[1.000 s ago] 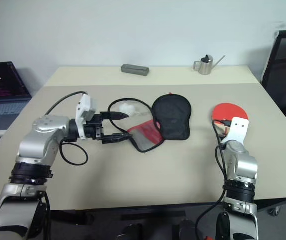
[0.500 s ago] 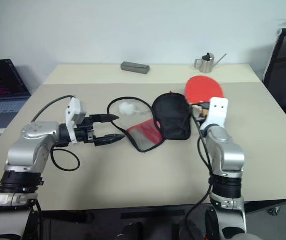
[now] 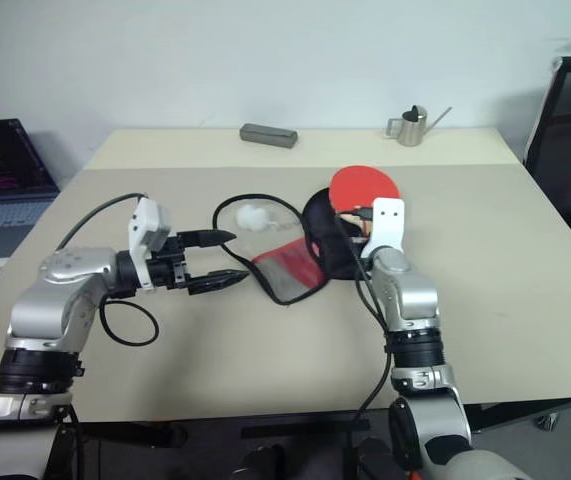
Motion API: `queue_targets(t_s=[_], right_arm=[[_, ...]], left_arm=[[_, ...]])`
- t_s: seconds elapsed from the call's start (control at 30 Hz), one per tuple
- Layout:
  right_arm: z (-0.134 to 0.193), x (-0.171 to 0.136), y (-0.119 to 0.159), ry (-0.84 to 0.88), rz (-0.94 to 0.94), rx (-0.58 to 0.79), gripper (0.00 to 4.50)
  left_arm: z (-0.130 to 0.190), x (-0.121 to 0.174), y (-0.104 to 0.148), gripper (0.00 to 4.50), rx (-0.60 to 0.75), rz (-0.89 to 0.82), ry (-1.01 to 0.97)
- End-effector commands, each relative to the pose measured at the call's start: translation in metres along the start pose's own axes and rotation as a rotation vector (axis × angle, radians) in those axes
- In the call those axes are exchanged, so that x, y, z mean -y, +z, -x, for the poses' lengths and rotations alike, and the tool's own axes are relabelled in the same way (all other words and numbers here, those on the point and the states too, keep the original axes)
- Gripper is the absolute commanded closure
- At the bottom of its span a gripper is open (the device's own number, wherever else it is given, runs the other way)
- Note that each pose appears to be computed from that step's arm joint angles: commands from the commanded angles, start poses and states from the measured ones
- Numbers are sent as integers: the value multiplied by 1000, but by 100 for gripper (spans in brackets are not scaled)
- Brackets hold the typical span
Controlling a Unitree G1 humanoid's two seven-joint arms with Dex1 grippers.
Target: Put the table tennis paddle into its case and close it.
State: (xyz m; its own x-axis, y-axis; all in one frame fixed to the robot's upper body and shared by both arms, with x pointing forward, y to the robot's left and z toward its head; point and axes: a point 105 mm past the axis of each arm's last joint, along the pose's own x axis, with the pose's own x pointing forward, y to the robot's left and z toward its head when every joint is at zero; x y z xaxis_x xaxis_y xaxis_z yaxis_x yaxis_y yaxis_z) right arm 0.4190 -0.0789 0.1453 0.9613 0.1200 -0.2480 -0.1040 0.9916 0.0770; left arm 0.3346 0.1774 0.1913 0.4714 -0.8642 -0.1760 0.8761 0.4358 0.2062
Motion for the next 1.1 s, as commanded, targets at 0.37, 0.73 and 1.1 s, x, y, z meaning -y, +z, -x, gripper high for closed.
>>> queue_targets(t_s=[0.37,0.73,1.1], right_arm=[[-6,-30,13,58,70,90,335],[-16,-29,2,62,140,63,335],[-13,-29,6,56,114,72,136]], left_arm=[[9,0,13,0,23,-44,26],[9,0,14,0,21,-47,23],[8,0,13,0,20,-47,25]])
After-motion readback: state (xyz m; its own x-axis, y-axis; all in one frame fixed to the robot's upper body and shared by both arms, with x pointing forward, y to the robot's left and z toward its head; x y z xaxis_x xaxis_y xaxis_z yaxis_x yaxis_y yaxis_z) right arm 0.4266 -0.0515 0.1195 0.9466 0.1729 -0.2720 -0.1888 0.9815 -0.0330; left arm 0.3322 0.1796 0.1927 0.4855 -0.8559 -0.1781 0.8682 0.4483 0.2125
